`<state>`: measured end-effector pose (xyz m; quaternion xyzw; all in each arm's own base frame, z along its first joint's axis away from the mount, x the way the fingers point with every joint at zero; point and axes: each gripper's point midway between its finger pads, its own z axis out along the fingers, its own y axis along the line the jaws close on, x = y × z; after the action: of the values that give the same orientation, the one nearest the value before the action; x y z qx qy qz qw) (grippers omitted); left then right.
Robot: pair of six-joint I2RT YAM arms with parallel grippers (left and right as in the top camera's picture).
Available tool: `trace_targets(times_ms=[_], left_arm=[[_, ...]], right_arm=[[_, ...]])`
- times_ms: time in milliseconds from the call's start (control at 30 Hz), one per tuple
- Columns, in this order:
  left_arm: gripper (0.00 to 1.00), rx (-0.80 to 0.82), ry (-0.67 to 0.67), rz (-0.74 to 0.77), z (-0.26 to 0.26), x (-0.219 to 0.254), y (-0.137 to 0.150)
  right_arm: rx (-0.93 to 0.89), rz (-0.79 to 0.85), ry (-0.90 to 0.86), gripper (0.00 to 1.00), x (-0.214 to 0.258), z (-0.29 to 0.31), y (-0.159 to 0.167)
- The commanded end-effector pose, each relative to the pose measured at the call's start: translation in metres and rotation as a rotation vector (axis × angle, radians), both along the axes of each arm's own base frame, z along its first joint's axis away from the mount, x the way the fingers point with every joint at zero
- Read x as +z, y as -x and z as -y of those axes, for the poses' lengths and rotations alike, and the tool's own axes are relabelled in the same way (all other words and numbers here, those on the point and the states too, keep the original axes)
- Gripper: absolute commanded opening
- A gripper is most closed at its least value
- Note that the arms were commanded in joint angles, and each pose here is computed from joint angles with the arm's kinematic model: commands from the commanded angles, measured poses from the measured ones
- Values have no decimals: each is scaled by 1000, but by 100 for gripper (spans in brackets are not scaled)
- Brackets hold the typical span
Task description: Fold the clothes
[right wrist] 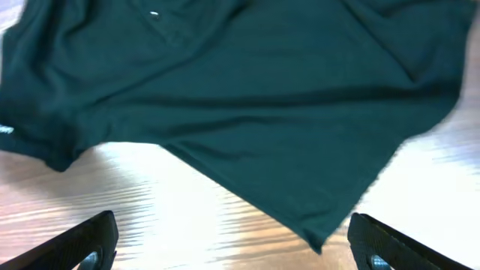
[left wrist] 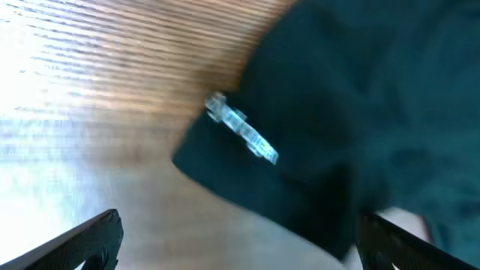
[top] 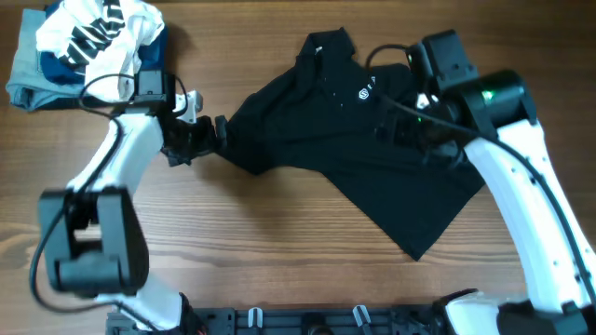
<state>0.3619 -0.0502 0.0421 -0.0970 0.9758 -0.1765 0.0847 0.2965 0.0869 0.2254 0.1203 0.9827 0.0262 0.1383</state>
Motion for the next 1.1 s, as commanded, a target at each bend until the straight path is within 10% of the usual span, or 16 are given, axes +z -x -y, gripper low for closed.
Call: trace_targets(times_ms=[0,267,667,933,1067], left_arm=[[97,111,-70,-37,-14,-26,-9],[99,26,-96,83,-2,-30,-35],[75,-85,-255,83,1,-45,-31],[47,-123,-251,71,15,-48,-26],[6,-156,-252,48,26,-51,-18]], right_arm=[[-118,-31,51,95,-18,19,24],[-205,-136,25,81,-72,27,70],[-197,-119,2,79,-64,27,79],[-194,-143,-10,79,-65,25,84],[-193,-165,-14,80,-65,24,89]])
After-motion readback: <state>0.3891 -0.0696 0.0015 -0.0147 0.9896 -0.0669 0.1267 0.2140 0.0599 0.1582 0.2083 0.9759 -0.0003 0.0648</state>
